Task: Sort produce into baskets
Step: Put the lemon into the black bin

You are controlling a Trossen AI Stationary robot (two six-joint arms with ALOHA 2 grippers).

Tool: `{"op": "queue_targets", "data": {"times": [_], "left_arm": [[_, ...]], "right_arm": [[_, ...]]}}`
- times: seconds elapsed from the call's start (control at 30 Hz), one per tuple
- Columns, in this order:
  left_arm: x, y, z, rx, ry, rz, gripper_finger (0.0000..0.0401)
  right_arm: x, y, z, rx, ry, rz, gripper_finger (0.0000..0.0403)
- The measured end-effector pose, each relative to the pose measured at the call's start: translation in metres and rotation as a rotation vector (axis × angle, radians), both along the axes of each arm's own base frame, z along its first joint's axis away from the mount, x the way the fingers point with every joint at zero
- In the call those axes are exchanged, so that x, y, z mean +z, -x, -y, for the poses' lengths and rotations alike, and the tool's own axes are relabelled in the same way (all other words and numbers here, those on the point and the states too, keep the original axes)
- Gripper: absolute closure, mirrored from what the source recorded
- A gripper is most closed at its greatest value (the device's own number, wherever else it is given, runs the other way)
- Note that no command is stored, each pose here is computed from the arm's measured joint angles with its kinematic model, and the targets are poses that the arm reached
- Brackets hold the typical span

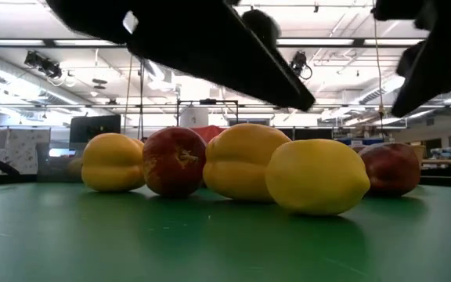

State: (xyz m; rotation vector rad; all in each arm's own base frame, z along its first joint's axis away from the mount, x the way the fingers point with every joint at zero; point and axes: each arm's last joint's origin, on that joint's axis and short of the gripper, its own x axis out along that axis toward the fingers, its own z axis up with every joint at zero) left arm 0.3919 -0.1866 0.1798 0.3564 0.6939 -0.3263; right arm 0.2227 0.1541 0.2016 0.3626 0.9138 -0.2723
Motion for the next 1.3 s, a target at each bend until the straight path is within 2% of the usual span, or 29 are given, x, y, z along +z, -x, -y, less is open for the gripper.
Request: {"op": "queue_targets", "data": {"times": [0.2,0.4,0.5,0.73,0.87,1.03,1.17,1.3], "left_arm": [[-0.007,-0.02,0.008,-0.051,-0.067,-0.07,0.0084],[-0.015,-0.029,-0.004,0.0,-0.076,-0.097,0.009],[-0.017,-0.03,-0.013,0.051,-0.091,-0.12,0.0113],[-0.018,-0.034,-0.03,0.128,-0.061,-0.149,0.02],[-0.016,-0.037,-0.031,0.158,-0.029,-0.141,0.0219],[0.012,-0.042,-0.046,0.221,0.002,-0.178,0.0223],[0.051,-0.038,-0.081,0.282,-0.015,-0.162,0.0219],[0.093,-0.017,-0.122,0.379,-0.061,-0.167,0.0218]], "right_arm": [[-0.004,0.008,-0.015,-0.021,-0.029,0.013,0.0154],[-0.007,0.012,-0.025,-0.033,-0.033,0.045,0.0154],[-0.007,0.013,-0.027,-0.044,-0.037,0.059,0.0154],[-0.007,0.015,-0.03,-0.042,-0.032,0.072,0.0154],[-0.007,0.015,-0.029,-0.045,-0.027,0.076,0.0154],[-0.007,0.015,-0.029,-0.059,-0.037,0.07,0.0154],[-0.008,0.016,-0.029,-0.076,-0.072,0.05,0.0154],[-0.008,0.018,-0.03,-0.103,-0.073,0.063,0.0154]]}}
